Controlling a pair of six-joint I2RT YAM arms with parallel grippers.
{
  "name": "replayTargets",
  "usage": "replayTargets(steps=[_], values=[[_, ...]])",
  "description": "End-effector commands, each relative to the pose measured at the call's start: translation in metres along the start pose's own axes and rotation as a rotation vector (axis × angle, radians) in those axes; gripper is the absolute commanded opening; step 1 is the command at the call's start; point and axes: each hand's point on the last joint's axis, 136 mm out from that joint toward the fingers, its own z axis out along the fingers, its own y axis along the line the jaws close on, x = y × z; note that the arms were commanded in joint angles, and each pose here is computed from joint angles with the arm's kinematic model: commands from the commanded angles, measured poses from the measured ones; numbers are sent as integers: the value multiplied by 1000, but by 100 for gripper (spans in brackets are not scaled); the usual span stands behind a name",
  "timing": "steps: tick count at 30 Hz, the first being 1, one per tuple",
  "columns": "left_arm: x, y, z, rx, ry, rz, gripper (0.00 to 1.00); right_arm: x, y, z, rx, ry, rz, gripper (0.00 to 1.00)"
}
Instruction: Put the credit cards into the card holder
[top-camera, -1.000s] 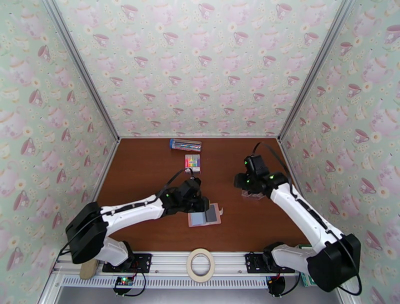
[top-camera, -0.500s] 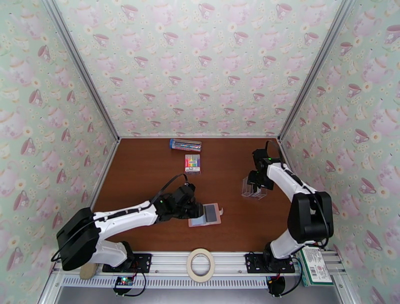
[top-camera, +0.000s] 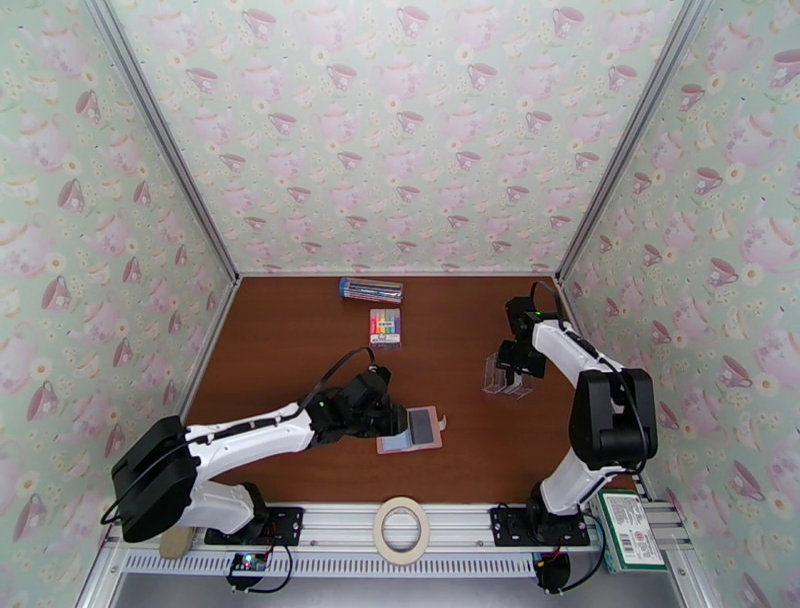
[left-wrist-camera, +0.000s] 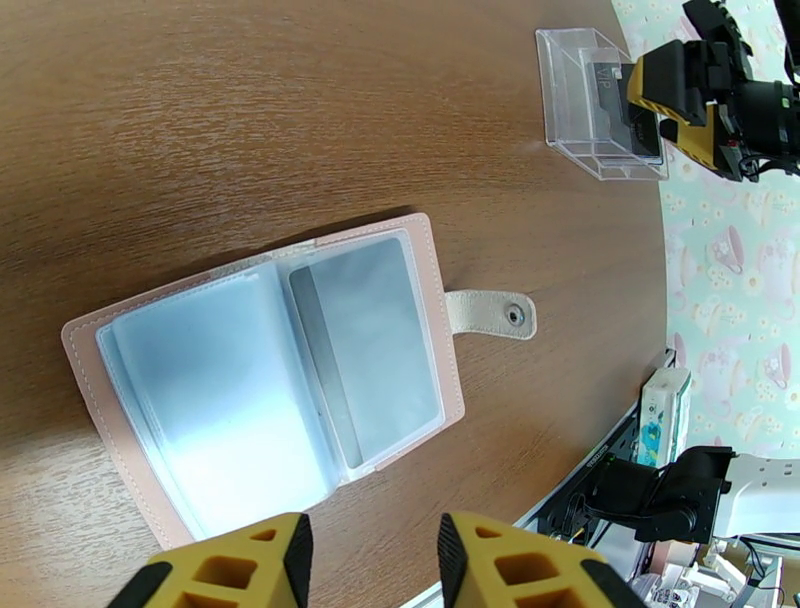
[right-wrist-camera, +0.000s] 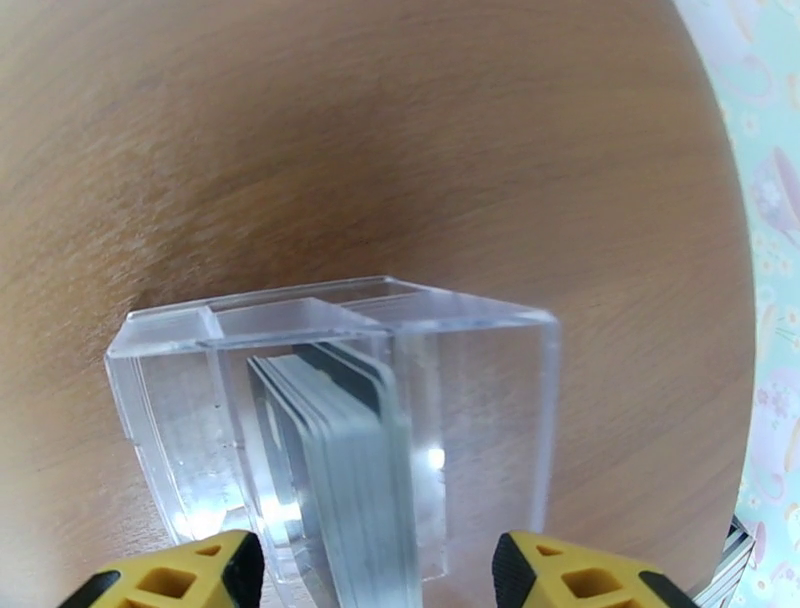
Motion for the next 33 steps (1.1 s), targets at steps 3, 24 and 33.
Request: replayTargets(steps=[3, 24, 33], values=[[4, 3, 8, -9, 19, -10, 41, -6, -1, -3, 9, -1, -8, 62], [6, 2, 13, -21, 30, -4, 41, -7, -18, -9, 97, -15, -2, 48], [6, 2, 13, -23, 31, -3, 41, -8, -26, -18, 130, -32, -1, 46]])
